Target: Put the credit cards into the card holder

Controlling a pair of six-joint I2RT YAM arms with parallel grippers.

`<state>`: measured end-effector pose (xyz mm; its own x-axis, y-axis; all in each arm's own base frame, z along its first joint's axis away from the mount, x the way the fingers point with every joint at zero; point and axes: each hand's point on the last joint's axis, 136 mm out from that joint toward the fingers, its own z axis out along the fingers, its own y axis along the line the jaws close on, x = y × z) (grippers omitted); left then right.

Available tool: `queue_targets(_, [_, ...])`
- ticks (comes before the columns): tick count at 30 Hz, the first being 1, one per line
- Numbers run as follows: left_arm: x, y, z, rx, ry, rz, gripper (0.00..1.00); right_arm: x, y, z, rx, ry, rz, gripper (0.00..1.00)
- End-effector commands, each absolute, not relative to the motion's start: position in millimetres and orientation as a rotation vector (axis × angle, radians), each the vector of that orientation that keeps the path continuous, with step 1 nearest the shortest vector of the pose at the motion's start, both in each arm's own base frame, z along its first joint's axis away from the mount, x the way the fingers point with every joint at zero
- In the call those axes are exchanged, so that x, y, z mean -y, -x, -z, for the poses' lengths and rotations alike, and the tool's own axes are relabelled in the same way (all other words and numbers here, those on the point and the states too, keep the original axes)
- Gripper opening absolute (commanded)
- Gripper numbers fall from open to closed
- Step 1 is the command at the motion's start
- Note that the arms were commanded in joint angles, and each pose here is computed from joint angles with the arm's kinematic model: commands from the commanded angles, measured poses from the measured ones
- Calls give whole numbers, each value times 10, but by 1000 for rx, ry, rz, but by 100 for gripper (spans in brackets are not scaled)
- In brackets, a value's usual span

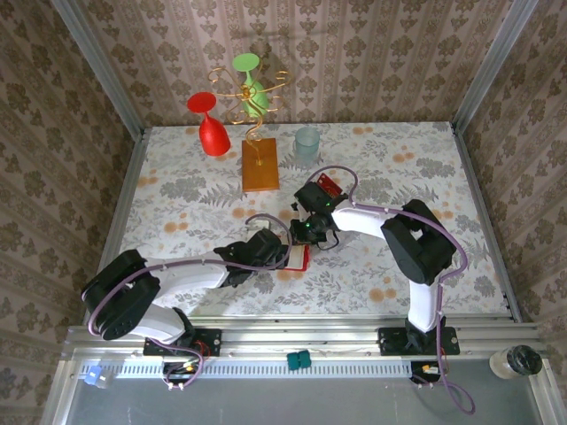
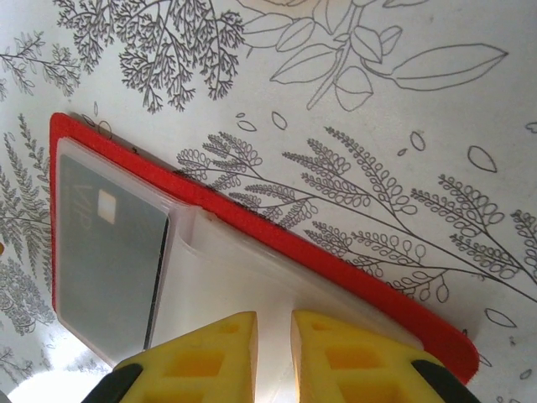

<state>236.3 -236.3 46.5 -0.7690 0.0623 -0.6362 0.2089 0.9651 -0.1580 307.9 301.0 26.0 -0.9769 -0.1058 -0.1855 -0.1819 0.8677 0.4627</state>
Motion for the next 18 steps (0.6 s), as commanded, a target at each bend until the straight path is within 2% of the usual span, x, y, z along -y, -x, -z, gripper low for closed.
queue_targets(1, [2409, -2360, -427, -2445, -222, 285, 100, -3106, -3088, -254, -2892, 214, -777, 20])
queue_targets(11, [2281, -2266, -166, -2495, -212, 231, 92, -3160, -3108, -289, -2884, 195, -821, 23])
queue_targets(18, [2242, -2244, -117, -2502, -201, 225, 87, -3055, -3164, -526, -2820, 155, -820, 47])
